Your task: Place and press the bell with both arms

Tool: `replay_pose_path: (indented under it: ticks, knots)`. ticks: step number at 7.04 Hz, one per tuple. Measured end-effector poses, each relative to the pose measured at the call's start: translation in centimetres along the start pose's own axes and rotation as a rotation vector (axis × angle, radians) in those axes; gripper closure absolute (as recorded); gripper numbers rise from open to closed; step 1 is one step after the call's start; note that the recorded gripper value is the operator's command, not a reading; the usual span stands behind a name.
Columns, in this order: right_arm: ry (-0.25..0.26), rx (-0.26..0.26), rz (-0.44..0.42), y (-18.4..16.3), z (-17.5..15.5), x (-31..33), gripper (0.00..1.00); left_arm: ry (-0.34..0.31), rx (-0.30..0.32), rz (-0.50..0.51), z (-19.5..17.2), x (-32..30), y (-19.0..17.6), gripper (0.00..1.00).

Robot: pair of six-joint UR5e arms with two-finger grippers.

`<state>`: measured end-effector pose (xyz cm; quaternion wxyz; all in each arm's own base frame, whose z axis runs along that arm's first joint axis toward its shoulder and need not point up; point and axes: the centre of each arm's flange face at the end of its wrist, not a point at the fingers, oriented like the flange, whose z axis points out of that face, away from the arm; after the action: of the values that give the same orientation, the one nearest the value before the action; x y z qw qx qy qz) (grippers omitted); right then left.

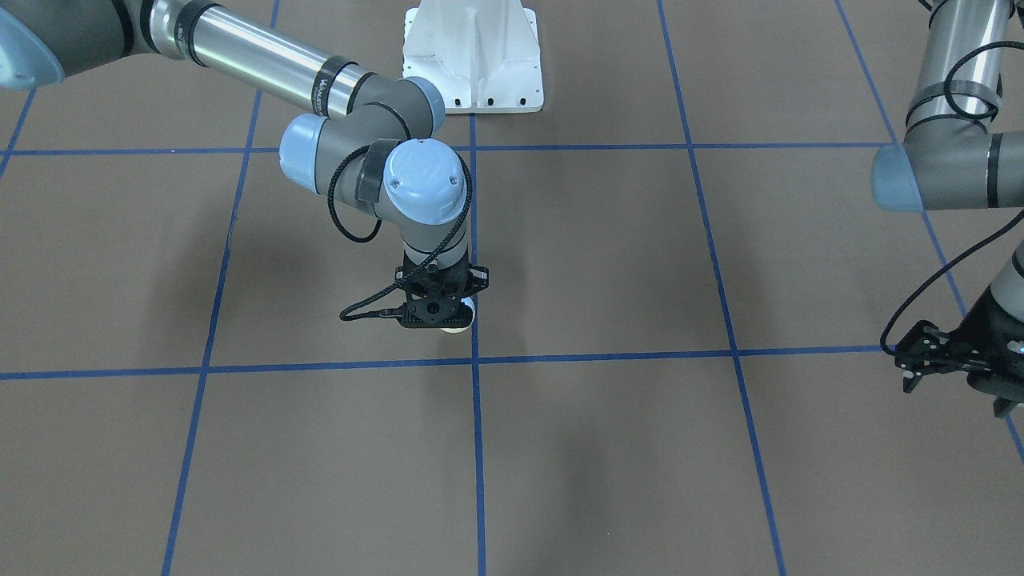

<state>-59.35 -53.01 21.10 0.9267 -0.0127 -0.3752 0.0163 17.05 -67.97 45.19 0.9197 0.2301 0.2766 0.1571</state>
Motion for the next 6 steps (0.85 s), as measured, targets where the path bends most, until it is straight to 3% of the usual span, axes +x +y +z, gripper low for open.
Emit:
replay_pose_path:
  ticks: [4, 6]
  knots:
    - [-0.015, 0.002, -0.006, 0.1, -0.2, -0.3, 1.00, 0.000, 0.001, 0.000, 0.0, 0.0, 0.0, 0.00]
    - [-0.069, 0.022, -0.004, -0.8, -3.5, -0.2, 0.01, 0.000, 0.001, 0.000, 0.0, 0.0, 0.0, 0.00]
